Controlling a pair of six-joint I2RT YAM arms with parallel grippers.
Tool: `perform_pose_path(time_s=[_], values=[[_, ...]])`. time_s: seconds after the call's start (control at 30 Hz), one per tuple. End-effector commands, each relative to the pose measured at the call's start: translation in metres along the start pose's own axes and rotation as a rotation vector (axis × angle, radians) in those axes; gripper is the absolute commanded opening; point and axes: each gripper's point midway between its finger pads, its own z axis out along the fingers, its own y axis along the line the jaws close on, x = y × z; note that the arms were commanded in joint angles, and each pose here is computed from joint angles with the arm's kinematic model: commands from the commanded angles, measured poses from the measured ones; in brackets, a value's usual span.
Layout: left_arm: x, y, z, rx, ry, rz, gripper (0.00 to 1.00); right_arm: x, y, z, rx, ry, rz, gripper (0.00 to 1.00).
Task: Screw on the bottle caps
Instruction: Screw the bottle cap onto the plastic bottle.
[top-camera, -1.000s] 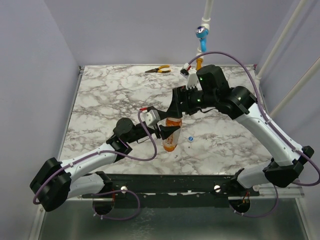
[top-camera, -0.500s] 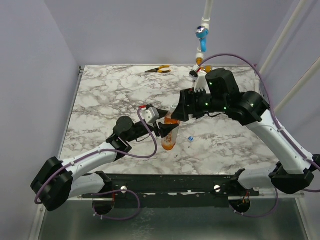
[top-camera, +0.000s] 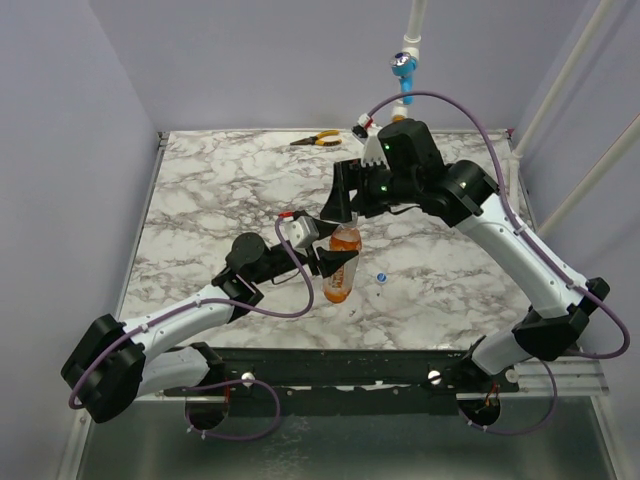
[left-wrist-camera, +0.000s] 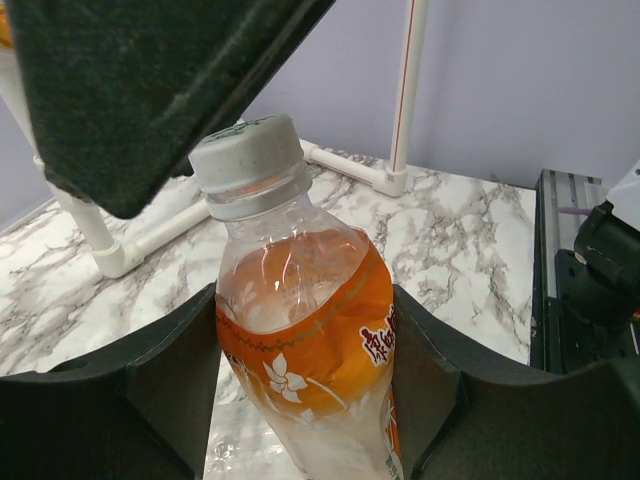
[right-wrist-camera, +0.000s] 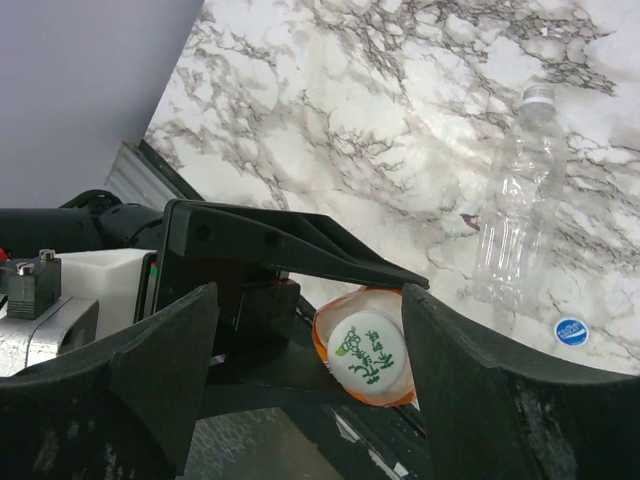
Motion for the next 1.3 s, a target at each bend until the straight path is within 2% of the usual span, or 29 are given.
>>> perform_pose_path(time_s=[0.0,0.57,0.87,1.0,1.27], values=[[-0.007,0.001,0.002,-0.002,-0.026,0.000,0.30,0.002,0.016,-0.003,-0.067,0.005,-0.020,0.77],[0.005,0.015,0.001,-0.057,-0.006,-0.030,0.30,0.023,0.023,-0.040,-0.110,0.023,-0.002,0.77],[0.003,0.015,0.000,-0.050,-0.005,-0.026,0.30,0.024,0.019,-0.077,-0.073,-0.039,0.006,0.77],[-0.005,0.004,0.000,0.009,-0.021,-0.010,0.30,0.023,0.000,-0.066,0.024,-0.054,0.019,0.77],[-0.011,-0.016,0.001,0.111,-0.022,-0.028,0.30,0.007,-0.004,-0.034,0.035,-0.069,-0.043,0.77]])
